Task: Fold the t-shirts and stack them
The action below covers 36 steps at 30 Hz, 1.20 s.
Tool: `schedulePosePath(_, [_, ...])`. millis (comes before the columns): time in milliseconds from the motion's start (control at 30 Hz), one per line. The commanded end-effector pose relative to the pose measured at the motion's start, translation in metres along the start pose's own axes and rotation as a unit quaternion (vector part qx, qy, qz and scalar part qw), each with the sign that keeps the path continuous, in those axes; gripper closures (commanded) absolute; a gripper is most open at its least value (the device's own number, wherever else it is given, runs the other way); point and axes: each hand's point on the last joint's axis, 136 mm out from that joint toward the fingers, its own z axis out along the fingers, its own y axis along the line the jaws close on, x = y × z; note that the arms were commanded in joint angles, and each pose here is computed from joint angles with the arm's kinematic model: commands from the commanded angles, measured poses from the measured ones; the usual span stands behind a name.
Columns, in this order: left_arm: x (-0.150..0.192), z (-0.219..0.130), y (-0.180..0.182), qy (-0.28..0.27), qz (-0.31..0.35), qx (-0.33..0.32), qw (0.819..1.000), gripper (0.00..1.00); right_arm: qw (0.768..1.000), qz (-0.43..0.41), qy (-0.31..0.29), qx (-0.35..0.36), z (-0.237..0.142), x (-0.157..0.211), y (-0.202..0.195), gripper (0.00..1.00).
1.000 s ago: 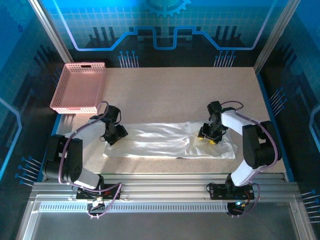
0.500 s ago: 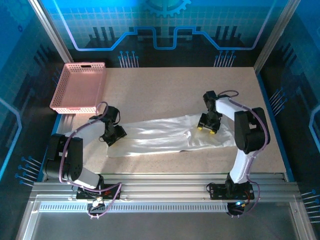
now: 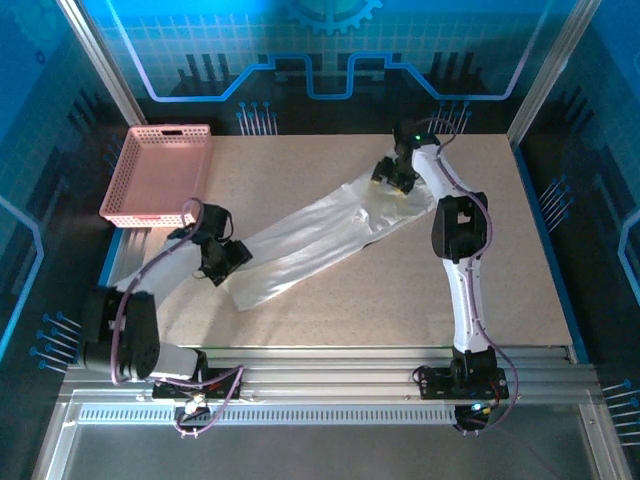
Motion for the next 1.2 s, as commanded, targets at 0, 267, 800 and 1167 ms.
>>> schedulePosePath(0, [-0.025,-0.061,-0.044,-0.052,-0.001,0.091,0.994,0.31,0.991,-0.073,-0.067,-0.088,-0.09,-0.031,0.056,0.32])
schedulePosePath(267, [-0.07,-0.144,-0.108,-0.151,0.093,0.173,0.969,0.26,0.972,-0.134,-0.163,-0.099,-0.254,-0.002,0.06,0.21])
schedulePosePath(800, [-0.086,-0.025,-0.138,0.044,0.303,0.047,0.951,0.68,0.995,0.09,-0.046,-0.005,-0.121,0.106,-0.064,0.55])
schedulePosePath(1167, [-0.046,0.046,-0.083,0.138,0.236,-0.002,0.962,0.86,0.989,0.121,0.018,0.085,-0.021,0.08,-0.076,0.72])
